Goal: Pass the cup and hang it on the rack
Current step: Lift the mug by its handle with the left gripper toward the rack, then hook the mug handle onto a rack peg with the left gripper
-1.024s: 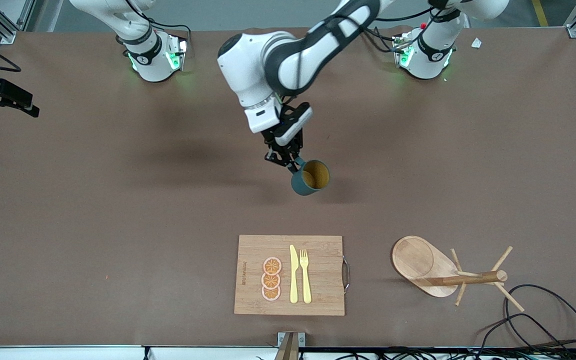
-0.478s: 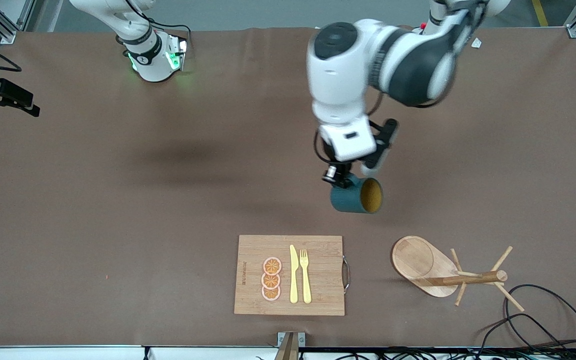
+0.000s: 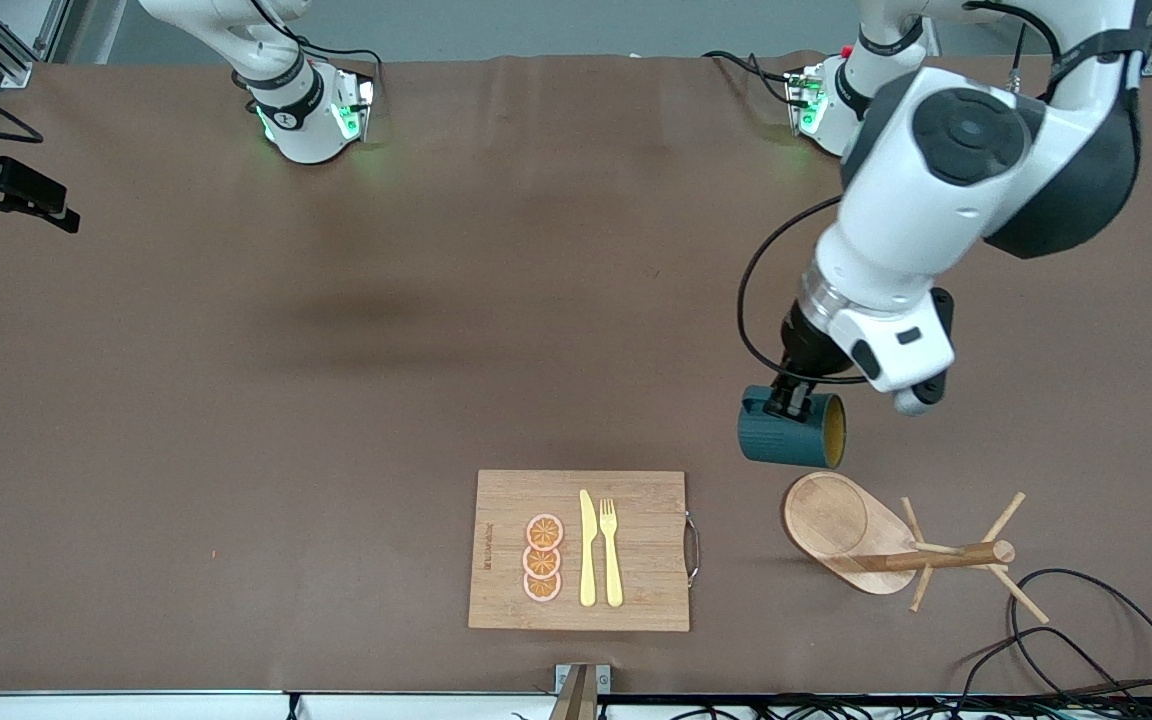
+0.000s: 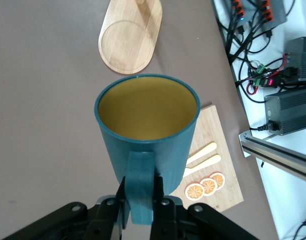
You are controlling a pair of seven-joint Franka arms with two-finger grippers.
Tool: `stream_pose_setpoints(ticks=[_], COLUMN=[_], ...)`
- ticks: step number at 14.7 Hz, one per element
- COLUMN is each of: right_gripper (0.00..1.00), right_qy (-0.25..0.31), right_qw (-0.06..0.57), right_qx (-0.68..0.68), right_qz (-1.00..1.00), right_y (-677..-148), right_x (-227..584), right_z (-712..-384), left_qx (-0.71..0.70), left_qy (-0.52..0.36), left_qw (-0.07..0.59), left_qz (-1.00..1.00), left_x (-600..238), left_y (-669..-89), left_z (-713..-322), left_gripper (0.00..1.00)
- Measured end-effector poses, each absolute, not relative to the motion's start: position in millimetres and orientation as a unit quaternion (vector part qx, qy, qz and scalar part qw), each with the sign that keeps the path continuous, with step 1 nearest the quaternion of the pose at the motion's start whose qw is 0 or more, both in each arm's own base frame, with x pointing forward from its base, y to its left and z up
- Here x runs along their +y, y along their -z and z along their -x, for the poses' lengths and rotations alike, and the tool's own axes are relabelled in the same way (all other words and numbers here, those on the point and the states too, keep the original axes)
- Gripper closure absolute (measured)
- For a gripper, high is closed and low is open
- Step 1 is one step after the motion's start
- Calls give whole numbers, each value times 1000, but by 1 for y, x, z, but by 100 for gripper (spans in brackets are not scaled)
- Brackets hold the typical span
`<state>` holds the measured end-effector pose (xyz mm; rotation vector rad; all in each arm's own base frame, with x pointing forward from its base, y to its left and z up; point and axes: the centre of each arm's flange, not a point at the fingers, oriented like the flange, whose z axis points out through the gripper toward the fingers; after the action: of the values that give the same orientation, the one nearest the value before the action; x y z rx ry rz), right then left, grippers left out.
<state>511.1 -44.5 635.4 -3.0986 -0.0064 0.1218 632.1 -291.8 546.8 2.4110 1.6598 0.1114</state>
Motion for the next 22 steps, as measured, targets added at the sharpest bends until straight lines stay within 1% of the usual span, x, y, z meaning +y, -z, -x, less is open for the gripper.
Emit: stream_pose_setpoints(ticks=[6, 11, 14, 18, 22], right_gripper=[0, 0, 0, 0, 0], right_qy=[-39, -40, -40, -40, -40], right_qw=[19, 18, 18, 18, 18], right_qx=[-2, -2, -2, -3, -3], right_qz=[999, 999, 999, 999, 999], right_y=[-635, -635, -635, -635, -635], right_x=[-45, -45, -44, -44, -44], right_z=[-511, -511, -511, -511, -511], left_qx=[611, 619, 619, 613, 593], left_qy=[40, 111, 139, 184, 207], left_qw=[181, 251, 284, 339, 393], left_qz=[-770, -736, -719, -689, -672], left_x=[-216, -173, -151, -111, -57], left_y=[-553, -559, -559, -542, -501], left_z=[-665, -678, -684, -698, -719], left_gripper=[79, 79, 79, 79, 79])
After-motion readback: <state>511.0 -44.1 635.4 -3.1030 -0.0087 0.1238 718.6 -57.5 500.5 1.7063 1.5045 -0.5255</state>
